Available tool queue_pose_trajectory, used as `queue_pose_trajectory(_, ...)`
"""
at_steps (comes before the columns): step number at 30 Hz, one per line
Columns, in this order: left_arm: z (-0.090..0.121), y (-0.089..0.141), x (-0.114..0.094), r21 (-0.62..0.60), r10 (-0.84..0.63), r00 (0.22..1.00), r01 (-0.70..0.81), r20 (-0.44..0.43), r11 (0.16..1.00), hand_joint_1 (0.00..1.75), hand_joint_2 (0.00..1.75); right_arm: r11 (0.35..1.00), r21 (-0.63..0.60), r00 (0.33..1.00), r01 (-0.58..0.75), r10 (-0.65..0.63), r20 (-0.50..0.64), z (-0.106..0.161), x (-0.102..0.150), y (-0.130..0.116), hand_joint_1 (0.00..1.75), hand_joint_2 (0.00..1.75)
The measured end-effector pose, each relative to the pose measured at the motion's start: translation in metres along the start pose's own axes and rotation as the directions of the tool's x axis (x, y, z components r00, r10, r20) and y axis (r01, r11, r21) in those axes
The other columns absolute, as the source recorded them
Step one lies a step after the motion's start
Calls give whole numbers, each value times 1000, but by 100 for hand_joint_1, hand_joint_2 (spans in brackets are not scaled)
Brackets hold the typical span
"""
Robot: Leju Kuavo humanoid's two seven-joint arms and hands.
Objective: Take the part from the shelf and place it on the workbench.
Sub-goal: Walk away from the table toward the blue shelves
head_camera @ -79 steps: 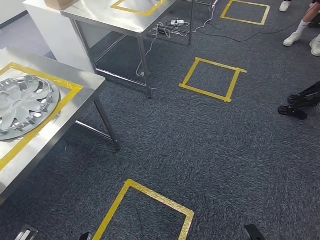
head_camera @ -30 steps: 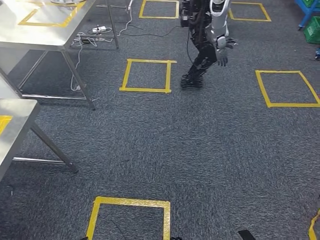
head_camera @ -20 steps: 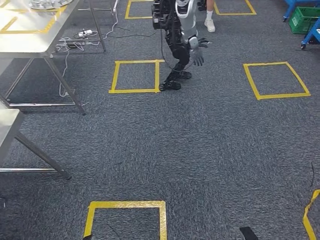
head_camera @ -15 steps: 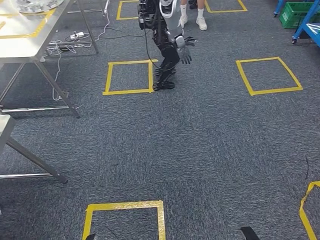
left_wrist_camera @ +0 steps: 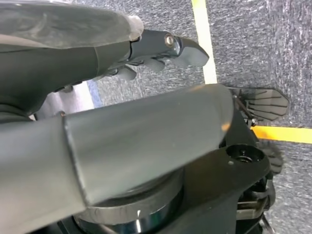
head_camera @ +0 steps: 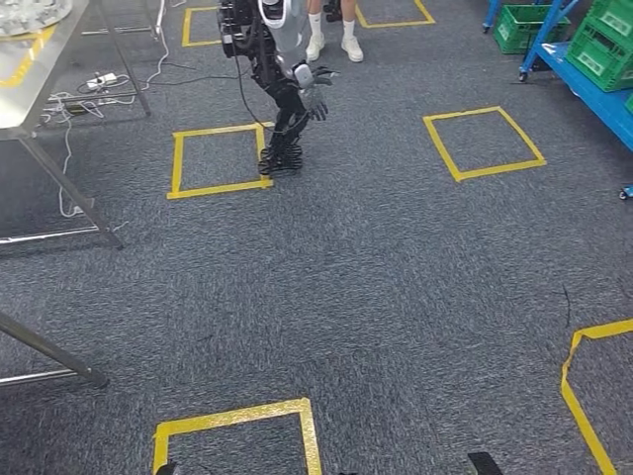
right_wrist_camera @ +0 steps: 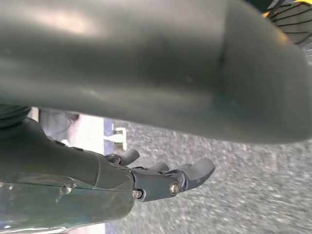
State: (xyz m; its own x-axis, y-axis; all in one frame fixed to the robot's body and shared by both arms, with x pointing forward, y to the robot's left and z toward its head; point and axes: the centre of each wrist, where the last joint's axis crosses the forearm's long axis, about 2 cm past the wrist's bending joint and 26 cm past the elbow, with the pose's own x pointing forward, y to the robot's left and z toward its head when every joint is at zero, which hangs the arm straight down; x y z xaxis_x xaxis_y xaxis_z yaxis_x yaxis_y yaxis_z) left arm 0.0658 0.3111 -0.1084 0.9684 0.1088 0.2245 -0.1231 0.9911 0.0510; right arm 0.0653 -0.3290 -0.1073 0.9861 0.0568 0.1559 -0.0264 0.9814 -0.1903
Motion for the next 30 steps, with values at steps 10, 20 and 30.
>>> queue_pose_trajectory(10,0,1,2,3,2,1000,-2,4,1000,0,0,1000,7,1000,-1,1,-2,0,0,2,0,0)
queue_pose_trajectory(20,0,2,0,5,3,1000,-3,-1,1000,0,0,1000,10,1000,-1,1,1,0,1,3,0,0)
queue_pose_trajectory(30,0,3,0,6,2,1000,-2,-5,1000,0,0,1000,14,1000,-1,1,3,0,0,4,0,0)
